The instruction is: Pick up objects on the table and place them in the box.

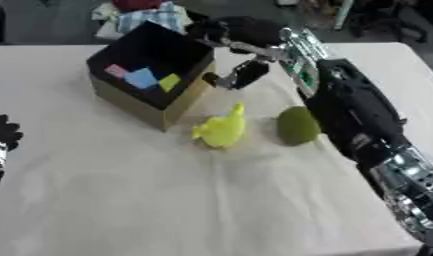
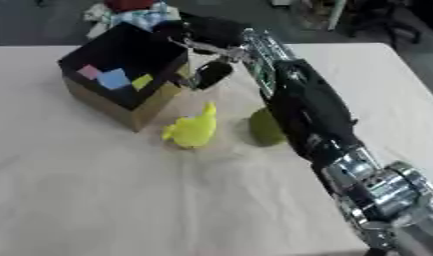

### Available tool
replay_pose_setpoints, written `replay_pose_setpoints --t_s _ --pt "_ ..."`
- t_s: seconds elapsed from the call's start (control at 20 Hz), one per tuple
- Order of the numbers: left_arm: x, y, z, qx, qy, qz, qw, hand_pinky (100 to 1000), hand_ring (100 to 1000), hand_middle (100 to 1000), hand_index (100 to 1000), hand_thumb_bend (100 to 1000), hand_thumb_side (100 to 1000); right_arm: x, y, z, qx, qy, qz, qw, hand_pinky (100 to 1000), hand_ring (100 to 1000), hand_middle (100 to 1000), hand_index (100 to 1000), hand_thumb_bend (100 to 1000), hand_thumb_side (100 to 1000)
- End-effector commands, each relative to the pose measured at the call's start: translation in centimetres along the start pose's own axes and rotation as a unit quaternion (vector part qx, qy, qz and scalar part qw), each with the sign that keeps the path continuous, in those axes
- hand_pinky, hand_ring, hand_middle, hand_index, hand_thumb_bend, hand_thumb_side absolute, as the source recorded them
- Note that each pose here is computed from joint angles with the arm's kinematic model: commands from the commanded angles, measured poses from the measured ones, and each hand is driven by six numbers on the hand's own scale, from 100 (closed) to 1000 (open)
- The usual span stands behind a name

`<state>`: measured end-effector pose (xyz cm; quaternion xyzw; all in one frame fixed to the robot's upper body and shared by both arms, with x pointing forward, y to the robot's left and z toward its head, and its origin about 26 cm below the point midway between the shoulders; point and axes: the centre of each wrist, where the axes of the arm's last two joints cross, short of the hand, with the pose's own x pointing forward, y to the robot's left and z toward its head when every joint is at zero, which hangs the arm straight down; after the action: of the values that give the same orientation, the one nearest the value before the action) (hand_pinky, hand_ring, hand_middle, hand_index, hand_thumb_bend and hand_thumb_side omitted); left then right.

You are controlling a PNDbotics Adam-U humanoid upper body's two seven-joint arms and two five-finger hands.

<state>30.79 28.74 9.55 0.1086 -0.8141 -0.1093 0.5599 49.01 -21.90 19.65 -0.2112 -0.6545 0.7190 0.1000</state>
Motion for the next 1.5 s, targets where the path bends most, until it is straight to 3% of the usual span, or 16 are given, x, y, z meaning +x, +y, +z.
replay_pose_setpoints --t_s 0.05,0.5,1.05,1.5 --pt "0.8 1.0 -0.3 0.008 -0.014 -0.016 1.000 827 761 708 847 100 662 -0.7 -0.5 2.4 0.035 -0.012 0.014 0.999 843 914 962 1000 187 752" --pt "0.8 0.9 -0.3 0.010 -0.016 -0.015 1.000 827 761 708 847 100 662 0.1 3.4 3.2 0.117 -0.018 -0.033 0.992 839 916 958 1000 208 792" --pt "0.9 0.8 -0.4 0.008 -0.016 -0.012 1.000 827 760 707 848 100 662 0.2 4.9 2.5 0.152 -0.004 -0.052 0.987 829 901 925 984 211 763" --pt "0.9 0.6 -0.4 0.006 -0.018 -0.009 1.000 828 759 707 848 100 662 1.6 6.5 0.0 0.175 -0.023 -0.051 0.983 827 900 910 974 221 763"
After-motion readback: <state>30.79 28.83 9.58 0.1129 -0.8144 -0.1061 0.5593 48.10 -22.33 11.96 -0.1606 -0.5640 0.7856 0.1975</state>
